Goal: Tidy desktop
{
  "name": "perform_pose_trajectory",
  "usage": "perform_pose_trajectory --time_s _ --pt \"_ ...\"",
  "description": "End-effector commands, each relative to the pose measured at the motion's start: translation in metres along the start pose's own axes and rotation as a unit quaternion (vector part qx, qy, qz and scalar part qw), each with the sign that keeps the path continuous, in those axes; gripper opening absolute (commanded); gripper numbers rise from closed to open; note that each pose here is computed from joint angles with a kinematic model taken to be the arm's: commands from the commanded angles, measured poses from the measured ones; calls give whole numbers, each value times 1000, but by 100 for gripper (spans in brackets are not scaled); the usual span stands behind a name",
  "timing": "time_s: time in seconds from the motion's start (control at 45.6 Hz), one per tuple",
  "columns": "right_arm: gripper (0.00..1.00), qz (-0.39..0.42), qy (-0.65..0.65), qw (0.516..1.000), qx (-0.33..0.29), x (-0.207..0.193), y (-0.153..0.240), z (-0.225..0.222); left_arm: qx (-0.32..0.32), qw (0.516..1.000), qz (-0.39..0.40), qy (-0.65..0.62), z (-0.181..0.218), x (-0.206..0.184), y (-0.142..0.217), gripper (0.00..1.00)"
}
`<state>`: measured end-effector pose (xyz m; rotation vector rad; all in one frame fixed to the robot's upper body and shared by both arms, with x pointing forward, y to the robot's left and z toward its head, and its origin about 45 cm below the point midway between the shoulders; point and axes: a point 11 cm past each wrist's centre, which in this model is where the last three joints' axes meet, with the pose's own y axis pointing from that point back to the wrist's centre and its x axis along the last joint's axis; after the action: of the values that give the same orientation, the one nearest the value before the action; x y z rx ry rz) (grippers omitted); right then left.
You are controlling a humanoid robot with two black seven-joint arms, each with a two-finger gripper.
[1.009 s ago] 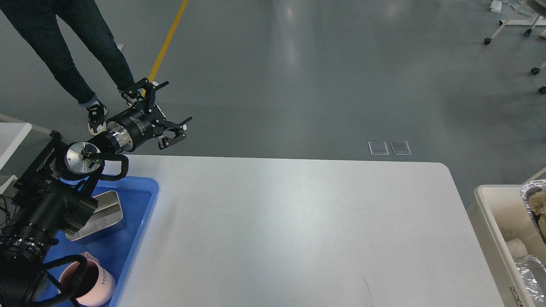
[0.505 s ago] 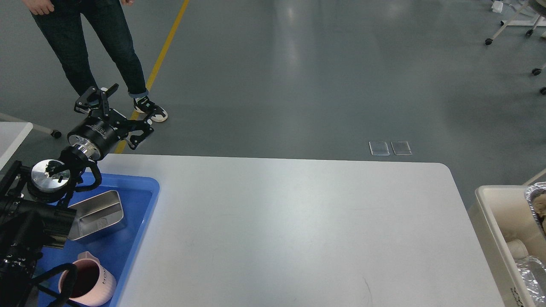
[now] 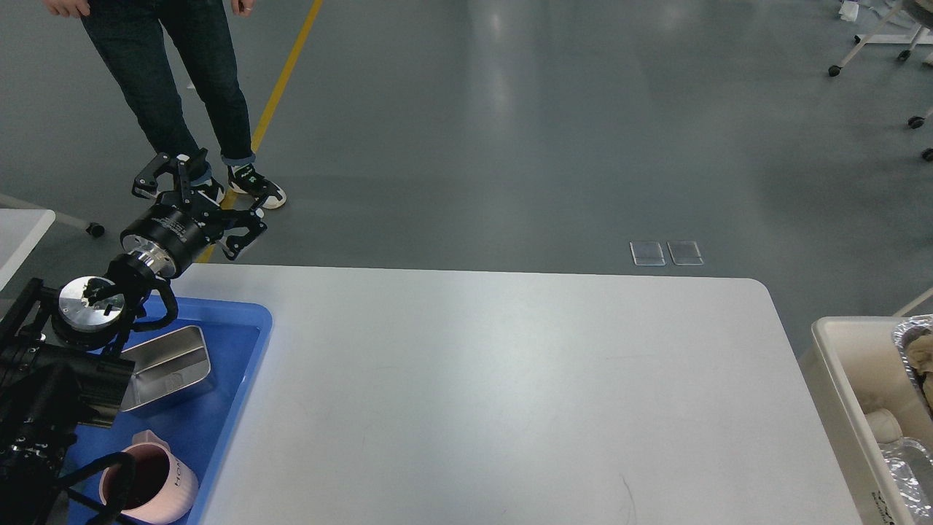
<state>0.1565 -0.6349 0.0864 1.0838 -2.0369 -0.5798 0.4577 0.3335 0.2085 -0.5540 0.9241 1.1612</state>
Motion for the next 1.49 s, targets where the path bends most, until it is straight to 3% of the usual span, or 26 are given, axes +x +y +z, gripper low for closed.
perform_pose_trajectory --time_s 0.0,0.044,0.066,0.088,0.548,0.834,0.987,1.097,1.185,1.294,1.47 --pt "38 7 1 1000 4 4 0 -2 0 1000 1 -1 1 0 0 100" --pt "55 8 6 1000 3 5 0 -1 0 1000 1 -2 1 0 1 100" --pt "73 6 11 1000 1 5 0 0 0 1000 1 -2 1 0 1 100" --pt "100 4 12 1000 -2 4 0 2 -1 1000 1 -1 2 0 1 100" --pt "100 -8 57 998 13 6 0 -14 2 1000 -3 -8 2 -2 -1 100" --pt "100 29 45 971 234 15 12 -229 14 1000 -10 -22 -2 -9 -6 100" --pt "100 -61 30 937 343 -65 45 -345 26 999 -12 -33 -6 -12 -9 100" --pt "100 -149 -32 907 393 -123 74 -394 27 999 -11 -34 -6 -11 -8 100" --pt "100 -236 -91 881 401 -171 84 -401 27 999 -10 -34 -5 -11 -8 100" --pt "100 -344 -128 854 369 -244 83 -372 26 999 -13 -36 -3 -13 -9 100" --pt "100 -426 -218 810 340 -311 94 -349 27 999 -16 -35 -4 -16 -11 100"
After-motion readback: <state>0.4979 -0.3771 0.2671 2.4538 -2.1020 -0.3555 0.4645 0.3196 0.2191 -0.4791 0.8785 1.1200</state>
